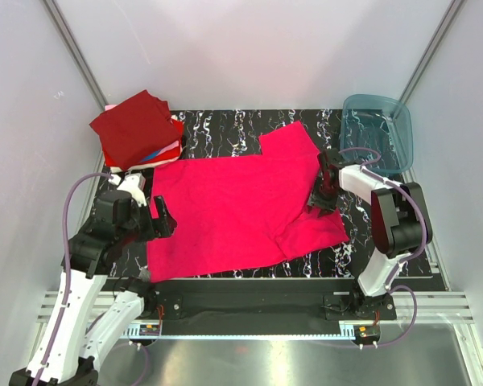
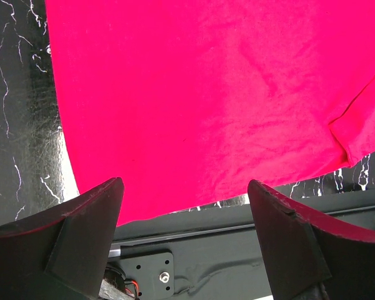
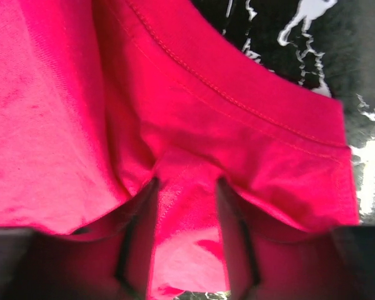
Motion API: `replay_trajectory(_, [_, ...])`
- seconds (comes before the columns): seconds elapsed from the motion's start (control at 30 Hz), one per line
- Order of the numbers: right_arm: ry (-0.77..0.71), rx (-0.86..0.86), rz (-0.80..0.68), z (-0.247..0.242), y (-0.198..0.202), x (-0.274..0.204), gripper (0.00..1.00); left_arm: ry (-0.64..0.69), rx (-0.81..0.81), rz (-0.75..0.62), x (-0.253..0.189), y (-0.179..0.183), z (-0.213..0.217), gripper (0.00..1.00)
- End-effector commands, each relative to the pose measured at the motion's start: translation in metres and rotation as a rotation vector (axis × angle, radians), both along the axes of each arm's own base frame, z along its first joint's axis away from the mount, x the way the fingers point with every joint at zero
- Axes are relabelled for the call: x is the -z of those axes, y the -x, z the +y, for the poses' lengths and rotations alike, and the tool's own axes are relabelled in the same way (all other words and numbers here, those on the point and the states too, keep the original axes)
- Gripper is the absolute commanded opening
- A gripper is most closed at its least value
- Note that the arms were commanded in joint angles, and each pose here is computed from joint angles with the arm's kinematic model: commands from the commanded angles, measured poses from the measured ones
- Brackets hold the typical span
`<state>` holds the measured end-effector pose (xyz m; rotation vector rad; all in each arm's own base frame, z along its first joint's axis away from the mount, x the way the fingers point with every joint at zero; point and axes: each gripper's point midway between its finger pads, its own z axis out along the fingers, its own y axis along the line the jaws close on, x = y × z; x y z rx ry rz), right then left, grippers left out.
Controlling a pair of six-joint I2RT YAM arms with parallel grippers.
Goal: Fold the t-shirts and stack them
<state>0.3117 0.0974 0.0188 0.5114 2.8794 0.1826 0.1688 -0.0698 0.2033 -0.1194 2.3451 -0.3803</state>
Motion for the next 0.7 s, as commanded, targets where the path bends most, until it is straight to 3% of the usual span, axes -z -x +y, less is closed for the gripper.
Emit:
replay_trajectory(0.0, [-0.028, -0.028, -0.009, 0.004, -0.002, 0.006, 0.45, 0.011, 0.03, -0.056, -0.008, -0.005, -0.004, 0.87])
replay_trajectory(0.1, [-0.019, -0.024, -0.007, 0.002, 0.002, 0.008, 0.35, 0.01, 0.026, -0.058, -0.009, -0.006, -0.004, 0.87])
replay_trajectory(0.23, [-0.007, -0.025, -0.027, -0.001, 0.003, 0.001, 0.11, 0.009, 0.025, -0.055, -0.008, -0.006, -0.004, 0.87])
replay_trajectory(0.33, [0.025, -0.013, -0.046, -0.008, 0.006, -0.009, 0.01, 0.007, 0.022, -0.052, -0.007, -0.006, -0.003, 0.87])
replay_trajectory(0.67, [0.049, 0.017, -0.139, -0.022, 0.03, -0.06, 0.02, 0.005, 0.018, -0.052, -0.007, -0.007, -0.003, 0.87])
